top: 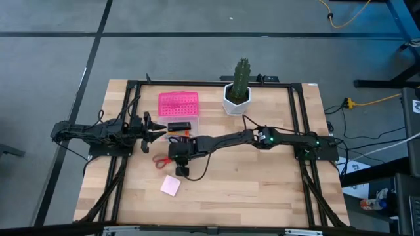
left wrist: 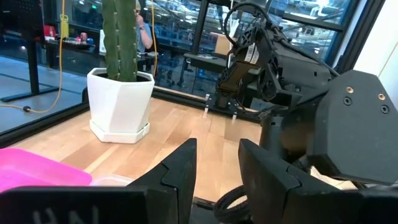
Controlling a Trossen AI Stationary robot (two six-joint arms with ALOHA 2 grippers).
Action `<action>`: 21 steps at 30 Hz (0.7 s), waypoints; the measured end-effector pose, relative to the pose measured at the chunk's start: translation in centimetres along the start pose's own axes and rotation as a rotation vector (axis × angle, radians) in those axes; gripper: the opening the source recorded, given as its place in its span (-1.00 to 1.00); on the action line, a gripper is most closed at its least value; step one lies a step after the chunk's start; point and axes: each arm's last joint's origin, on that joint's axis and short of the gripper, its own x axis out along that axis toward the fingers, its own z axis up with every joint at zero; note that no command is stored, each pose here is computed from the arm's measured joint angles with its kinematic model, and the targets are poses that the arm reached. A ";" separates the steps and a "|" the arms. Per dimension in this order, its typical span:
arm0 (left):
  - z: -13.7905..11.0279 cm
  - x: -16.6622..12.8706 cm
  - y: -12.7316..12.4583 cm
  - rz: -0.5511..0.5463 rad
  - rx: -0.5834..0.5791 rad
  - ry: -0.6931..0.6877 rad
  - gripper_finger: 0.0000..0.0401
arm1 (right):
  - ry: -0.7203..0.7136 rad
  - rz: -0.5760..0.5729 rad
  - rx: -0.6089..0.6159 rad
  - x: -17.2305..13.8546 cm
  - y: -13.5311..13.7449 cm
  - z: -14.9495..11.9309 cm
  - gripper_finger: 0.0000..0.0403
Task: Pack school essentials
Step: Put the orange scissor into the supply box
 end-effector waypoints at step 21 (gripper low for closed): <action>0.0 0.0 0.0 0.000 0.000 0.000 -0.43 | -0.065 -0.065 0.151 -10.2 -3.1 4.0 -0.78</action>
